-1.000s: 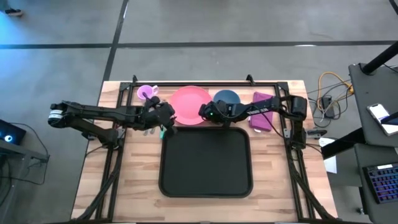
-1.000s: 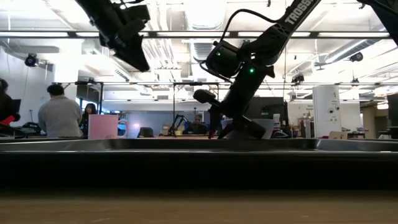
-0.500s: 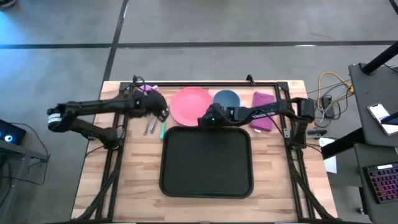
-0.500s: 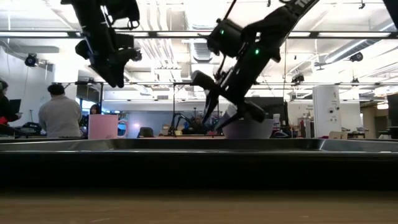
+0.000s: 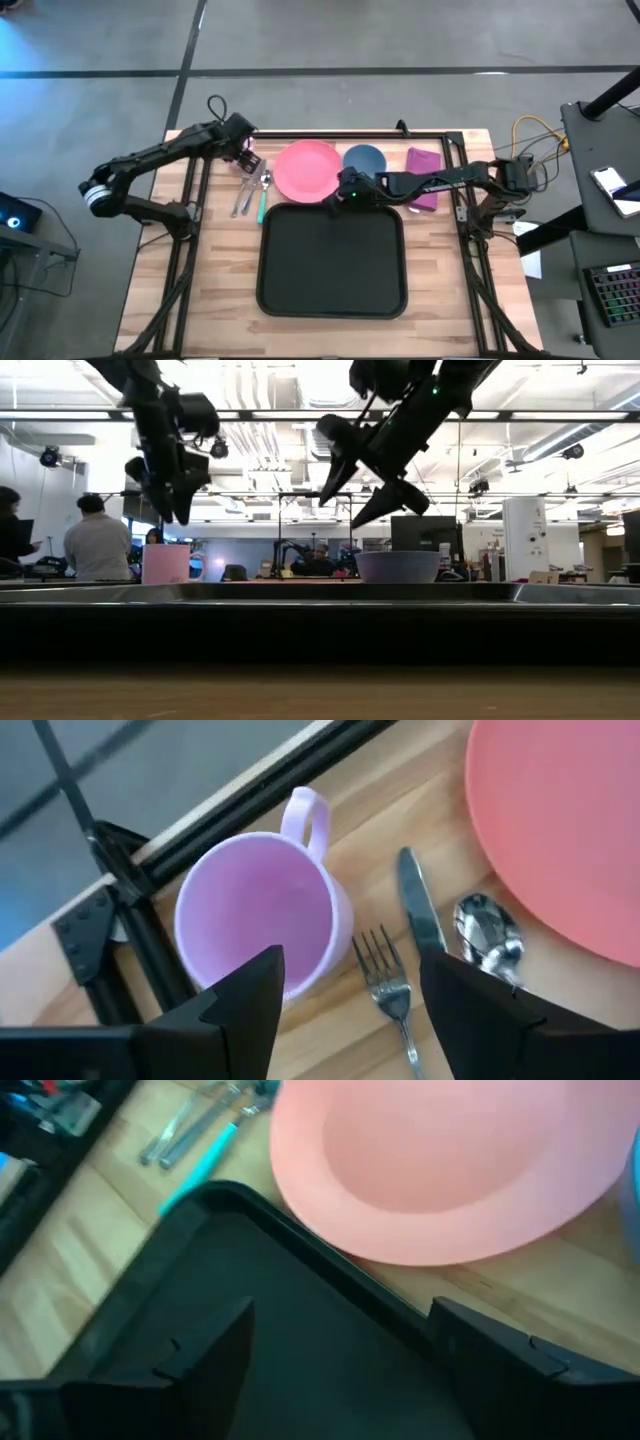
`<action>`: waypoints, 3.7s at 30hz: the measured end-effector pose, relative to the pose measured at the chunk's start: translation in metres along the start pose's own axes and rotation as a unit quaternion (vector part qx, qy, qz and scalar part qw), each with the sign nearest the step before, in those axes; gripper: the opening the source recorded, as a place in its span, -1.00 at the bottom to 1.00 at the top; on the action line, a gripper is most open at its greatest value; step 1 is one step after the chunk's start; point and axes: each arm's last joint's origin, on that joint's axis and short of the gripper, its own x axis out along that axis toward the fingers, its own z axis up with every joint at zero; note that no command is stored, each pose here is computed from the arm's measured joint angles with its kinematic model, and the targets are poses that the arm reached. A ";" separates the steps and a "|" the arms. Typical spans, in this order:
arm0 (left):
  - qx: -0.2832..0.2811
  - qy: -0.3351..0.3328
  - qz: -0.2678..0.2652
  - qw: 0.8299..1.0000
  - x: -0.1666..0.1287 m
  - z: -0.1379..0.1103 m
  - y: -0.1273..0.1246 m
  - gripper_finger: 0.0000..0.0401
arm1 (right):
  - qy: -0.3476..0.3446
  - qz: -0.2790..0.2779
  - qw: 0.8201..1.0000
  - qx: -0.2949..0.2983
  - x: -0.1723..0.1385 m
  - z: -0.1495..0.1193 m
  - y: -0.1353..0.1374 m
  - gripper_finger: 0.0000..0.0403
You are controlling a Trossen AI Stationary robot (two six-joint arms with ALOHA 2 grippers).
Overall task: Set up tray
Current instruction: Put the light purple mug on the top left of the black tray
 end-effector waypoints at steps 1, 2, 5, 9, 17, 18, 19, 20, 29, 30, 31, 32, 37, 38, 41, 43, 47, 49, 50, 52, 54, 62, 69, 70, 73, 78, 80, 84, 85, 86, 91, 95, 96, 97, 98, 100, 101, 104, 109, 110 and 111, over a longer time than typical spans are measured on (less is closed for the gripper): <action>0.009 0.011 -0.002 1.000 0.005 0.001 -0.001 0.07 | -0.004 0.004 1.000 0.001 -0.004 0.001 0.001 0.45; 0.024 0.022 -0.001 0.999 0.010 0.001 -0.002 0.07 | -0.007 0.009 1.000 0.002 -0.007 0.003 0.002 0.46; 0.061 0.049 0.016 0.997 0.026 0.002 -0.007 0.07 | -0.017 0.021 1.000 0.005 -0.016 0.007 0.004 0.49; 0.080 0.084 0.032 0.993 0.047 0.004 -0.013 0.07 | -0.031 0.032 0.999 0.009 -0.028 0.012 0.006 0.47; 0.088 0.102 0.045 0.990 0.058 0.005 -0.016 0.06 | -0.039 0.043 0.998 0.011 -0.036 0.014 0.009 0.45; 0.088 0.101 0.045 0.990 0.057 0.005 -0.016 0.05 | -0.038 0.043 0.998 0.011 -0.036 0.014 0.009 0.45; 0.088 0.099 0.045 0.990 0.057 0.005 -0.016 0.02 | -0.038 0.044 0.998 0.011 -0.037 0.013 0.009 0.45; 0.087 0.098 0.045 0.990 0.056 0.005 -0.015 -0.01 | -0.038 0.044 0.998 0.010 -0.037 0.013 0.010 0.44; 0.098 0.080 0.093 0.988 0.057 0.007 -0.013 -0.57 | -0.036 0.046 0.998 0.023 -0.037 0.012 0.010 0.28; 0.098 0.078 0.096 0.987 0.057 0.007 -0.013 -0.64 | -0.036 0.046 0.998 0.022 -0.037 0.012 0.010 0.26; 0.097 0.078 0.096 0.988 0.056 0.008 -0.012 -0.70 | -0.036 0.047 0.998 0.022 -0.037 0.012 0.011 0.24; 0.099 0.077 0.097 0.987 0.056 0.008 -0.012 -0.76 | -0.036 0.047 0.998 0.022 -0.037 0.012 0.011 0.23; 0.111 0.078 0.101 0.986 0.057 0.007 -0.012 -0.98 | -0.036 0.047 0.998 0.020 -0.037 0.012 0.011 0.16; 0.111 0.076 0.105 0.985 0.057 0.008 -0.012 -0.98 | -0.036 0.047 0.998 0.019 -0.037 0.012 0.011 0.15; 0.110 0.071 0.105 0.986 0.054 0.008 -0.012 -0.99 | -0.036 0.047 0.998 0.018 -0.037 0.012 0.011 0.13; 0.109 0.062 0.102 0.987 0.048 0.008 -0.011 -0.99 | -0.038 0.049 0.998 0.017 -0.037 0.012 0.011 0.12; 0.108 0.045 0.096 0.988 0.024 0.008 -0.008 -0.99 | -0.042 0.050 0.998 0.010 -0.039 0.013 0.011 0.11; 0.094 0.030 0.086 0.991 0.006 0.010 -0.006 -0.99 | -0.051 0.049 0.997 0.005 -0.043 0.015 0.011 0.11; 0.081 0.022 0.072 0.994 -0.004 0.011 -0.006 -1.00 | -0.059 0.048 0.997 0.005 -0.045 0.016 0.011 0.11; 0.052 -0.001 0.024 0.998 -0.026 0.012 -0.006 -1.00 | -0.071 0.046 0.996 0.003 -0.050 0.019 0.011 0.11; 0.029 -0.035 -0.040 0.998 -0.051 0.011 -0.009 -1.00 | -0.081 0.050 0.995 0.001 -0.056 0.023 0.011 0.11; 0.020 -0.097 -0.185 0.978 -0.111 -0.011 -0.041 -1.00 | -0.091 0.053 0.994 -0.004 -0.064 0.029 0.008 0.11; 0.070 -0.059 -0.205 0.974 -0.109 -0.028 -0.090 -1.00 | -0.082 0.045 0.996 -0.007 -0.064 0.027 0.007 0.11; 0.076 -0.050 -0.199 0.976 -0.105 -0.028 -0.095 -1.00 | -0.078 0.043 0.996 -0.008 -0.064 0.026 0.006 0.11; 0.092 -0.024 -0.181 0.979 -0.090 -0.027 -0.109 -1.00 | -0.064 0.049 0.997 -0.010 -0.064 0.025 0.006 0.11; 0.114 0.017 -0.198 0.973 -0.081 -0.034 -0.131 -1.00 | -0.040 0.042 0.998 -0.004 -0.063 0.022 0.003 0.11; 0.113 0.026 -0.202 0.973 -0.080 -0.038 -0.138 -1.00 | -0.033 0.037 0.999 -0.005 -0.063 0.021 0.002 0.11; 0.093 0.050 -0.211 0.972 -0.079 -0.046 -0.151 -1.00 | -0.015 0.035 0.999 -0.025 -0.063 0.019 0.000 0.11; 0.089 0.053 -0.212 0.972 -0.079 -0.048 -0.154 -1.00 | -0.008 0.040 0.999 -0.033 -0.063 0.019 0.000 0.11; 0.085 0.057 -0.214 0.971 -0.079 -0.051 -0.158 -1.00 | -0.002 0.045 0.998 -0.041 -0.063 0.018 0.000 0.11; 0.061 0.063 -0.228 0.970 -0.077 -0.060 -0.180 -1.00 | 0.008 0.052 0.996 -0.075 -0.062 0.018 -0.001 0.11; 0.061 0.075 -0.213 0.972 -0.069 -0.069 -0.194 -1.00 | 0.023 0.046 0.997 -0.060 -0.061 0.016 -0.004 0.11; 0.065 0.078 -0.209 0.973 -0.067 -0.071 -0.198 -1.00 | 0.033 0.041 0.998 -0.044 -0.061 0.015 -0.005 0.11; 0.070 0.082 -0.204 0.973 -0.064 -0.073 -0.201 -1.00 | 0.042 0.038 0.998 -0.026 -0.061 0.013 -0.006 0.11; 0.075 0.086 -0.201 0.973 -0.062 -0.076 -0.204 -1.00 | 0.049 0.034 0.998 -0.006 -0.060 0.012 -0.007 0.11; 0.087 0.088 -0.195 0.973 -0.058 -0.079 -0.209 -1.00 | 0.052 0.027 0.998 0.038 -0.059 0.009 -0.009 0.11; 0.093 0.087 -0.192 0.973 -0.057 -0.081 -0.211 -1.00 | 0.050 0.023 0.997 0.061 -0.057 0.008 -0.010 0.12; 0.104 0.078 -0.186 0.974 -0.058 -0.085 -0.214 -0.99 | 0.043 -0.003 0.993 0.114 -0.050 0.005 -0.014 0.15; 0.086 0.070 -0.186 0.976 -0.065 -0.087 -0.212 -0.92 | 0.054 -0.032 0.986 0.152 -0.032 -0.001 -0.017 0.23; 0.084 0.064 -0.190 0.976 -0.069 -0.087 -0.211 -0.90 | 0.056 -0.038 0.984 0.162 -0.028 -0.003 -0.018 0.25; 0.084 0.055 -0.193 0.976 -0.073 -0.088 -0.210 -0.88 | 0.056 -0.039 0.983 0.169 -0.023 -0.004 -0.018 0.26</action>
